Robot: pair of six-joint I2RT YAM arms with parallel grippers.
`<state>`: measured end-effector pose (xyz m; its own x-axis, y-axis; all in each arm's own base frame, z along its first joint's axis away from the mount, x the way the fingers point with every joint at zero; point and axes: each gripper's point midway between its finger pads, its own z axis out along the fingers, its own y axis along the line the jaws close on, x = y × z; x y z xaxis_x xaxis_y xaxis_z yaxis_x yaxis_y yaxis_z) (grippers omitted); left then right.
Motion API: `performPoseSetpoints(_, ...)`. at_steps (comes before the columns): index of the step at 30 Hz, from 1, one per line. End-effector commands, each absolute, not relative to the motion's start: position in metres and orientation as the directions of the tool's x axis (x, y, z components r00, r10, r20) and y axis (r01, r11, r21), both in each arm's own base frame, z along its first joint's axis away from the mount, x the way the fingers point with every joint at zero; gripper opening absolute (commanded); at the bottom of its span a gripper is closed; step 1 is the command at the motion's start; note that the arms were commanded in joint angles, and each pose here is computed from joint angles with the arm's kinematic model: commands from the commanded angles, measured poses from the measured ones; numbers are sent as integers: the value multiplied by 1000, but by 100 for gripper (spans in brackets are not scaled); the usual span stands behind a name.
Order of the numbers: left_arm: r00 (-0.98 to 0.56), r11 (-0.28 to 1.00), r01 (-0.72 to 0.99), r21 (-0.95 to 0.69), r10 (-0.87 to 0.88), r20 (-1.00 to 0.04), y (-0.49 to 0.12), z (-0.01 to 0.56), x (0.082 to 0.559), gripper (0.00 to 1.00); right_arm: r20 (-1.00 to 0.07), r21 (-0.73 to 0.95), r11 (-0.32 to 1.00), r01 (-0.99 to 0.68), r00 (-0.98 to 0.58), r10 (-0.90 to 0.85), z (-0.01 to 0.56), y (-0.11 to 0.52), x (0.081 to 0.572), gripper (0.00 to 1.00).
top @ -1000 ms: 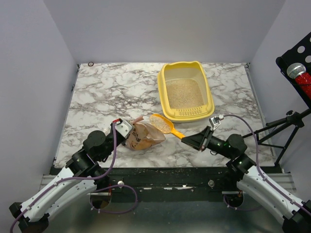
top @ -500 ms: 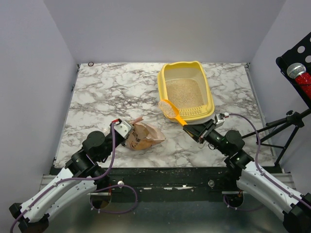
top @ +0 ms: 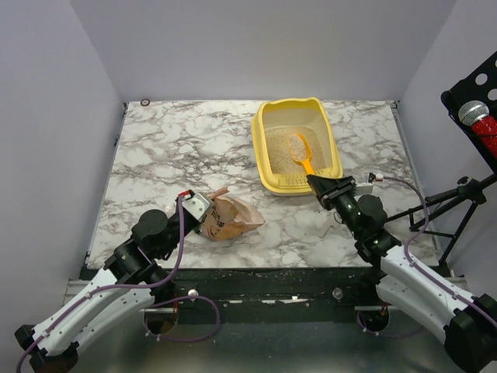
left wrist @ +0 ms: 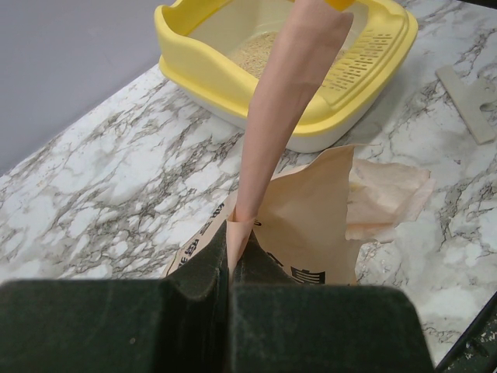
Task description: Fill the litter box with clean litter
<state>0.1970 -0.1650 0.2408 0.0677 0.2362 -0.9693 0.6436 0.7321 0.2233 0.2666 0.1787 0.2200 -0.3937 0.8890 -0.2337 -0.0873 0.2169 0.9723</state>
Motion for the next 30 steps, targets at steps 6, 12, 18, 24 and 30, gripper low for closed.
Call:
performPoseSetpoints(6, 140, 746, 638, 191, 132, -981, -169, 276, 196, 0, -587, 778, 628, -16, -374, 718, 223, 175, 321, 0)
performPoseSetpoints(12, 126, 757, 627, 184, 135, -983, -167, 276, 198, 0, -739, 522, 853, 4, -498, 454, 207, 169, 333, 0)
performPoseSetpoints(18, 117, 766, 617, 179, 135, -984, -165, 277, 199, 0, -821, 262, 964, -41, -534, 200, 214, 159, 355, 0)
performPoseSetpoints(24, 117, 769, 614, 179, 135, -984, -163, 277, 199, 0, -808, 25, 980, -199, -581, -98, 229, 163, 375, 0)
performPoseSetpoints(30, 117, 772, 610, 178, 135, -984, -162, 278, 199, 0, -749, -128, 942, -310, -592, -297, 244, 162, 371, 0)
